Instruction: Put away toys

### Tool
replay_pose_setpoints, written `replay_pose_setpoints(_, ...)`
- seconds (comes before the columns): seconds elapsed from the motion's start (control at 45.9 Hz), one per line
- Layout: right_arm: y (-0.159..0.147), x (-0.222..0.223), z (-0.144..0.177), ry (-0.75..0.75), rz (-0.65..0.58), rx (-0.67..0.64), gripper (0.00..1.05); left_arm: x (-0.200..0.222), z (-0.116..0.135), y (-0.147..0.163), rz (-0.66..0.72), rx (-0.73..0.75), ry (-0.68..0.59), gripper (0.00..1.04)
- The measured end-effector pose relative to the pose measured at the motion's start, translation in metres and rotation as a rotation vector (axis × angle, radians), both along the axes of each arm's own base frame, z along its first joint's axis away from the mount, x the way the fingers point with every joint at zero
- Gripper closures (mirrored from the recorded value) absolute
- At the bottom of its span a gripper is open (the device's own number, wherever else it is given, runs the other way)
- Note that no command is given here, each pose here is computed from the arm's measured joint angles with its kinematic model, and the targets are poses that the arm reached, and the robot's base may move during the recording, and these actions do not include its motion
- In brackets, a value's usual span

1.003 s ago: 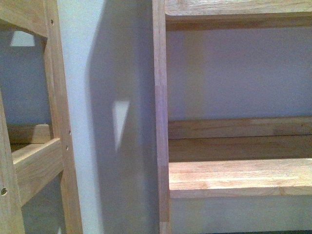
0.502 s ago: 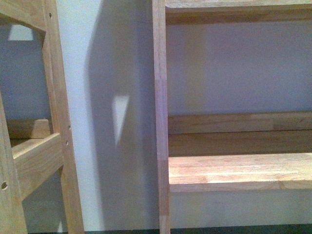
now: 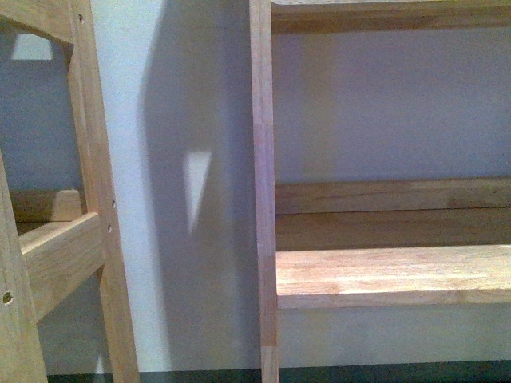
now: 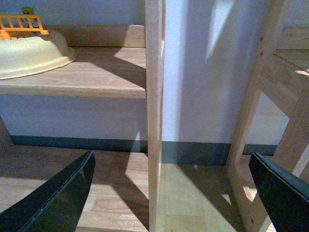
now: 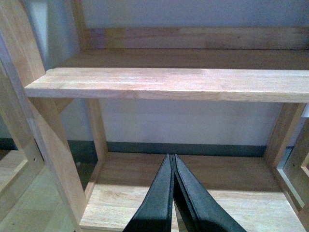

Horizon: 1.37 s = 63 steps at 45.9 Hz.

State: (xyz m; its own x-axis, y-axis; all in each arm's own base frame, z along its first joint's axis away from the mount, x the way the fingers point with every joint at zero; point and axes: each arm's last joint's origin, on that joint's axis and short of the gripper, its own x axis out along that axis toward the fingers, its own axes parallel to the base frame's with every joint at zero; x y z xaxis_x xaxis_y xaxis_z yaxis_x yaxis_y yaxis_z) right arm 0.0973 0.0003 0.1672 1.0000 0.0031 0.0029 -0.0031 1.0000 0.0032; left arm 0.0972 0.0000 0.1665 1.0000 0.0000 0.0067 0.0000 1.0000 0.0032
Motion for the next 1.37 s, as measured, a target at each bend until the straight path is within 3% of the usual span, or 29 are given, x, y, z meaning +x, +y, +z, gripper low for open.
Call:
replay_pose_setpoints(0.109, 0.0000, 0.0000, 0.0001, 0.000, 0.000, 0.000, 1.01, 0.0000, 0.0000, 0.0000, 0.000, 0.000, 0.000, 0.06)
replay_pose_setpoints(0.392, 0.0000, 0.0000, 0.0001, 0.000, 0.000, -0.001, 0.66, 0.0000, 0.0000, 0.0000, 0.000, 0.000, 0.000, 0.06)
replay_pose_setpoints(0.72, 0.0000, 0.0000, 0.0001, 0.000, 0.000, 0.000, 0.06, 0.0000, 0.0000, 0.0000, 0.000, 0.000, 0.000, 0.06)
replay_pose_setpoints(1.374, 0.0000, 0.0000, 0.0001, 0.000, 0.000, 0.000, 0.06, 0.0000, 0.0000, 0.0000, 0.000, 0.000, 0.000, 0.06)
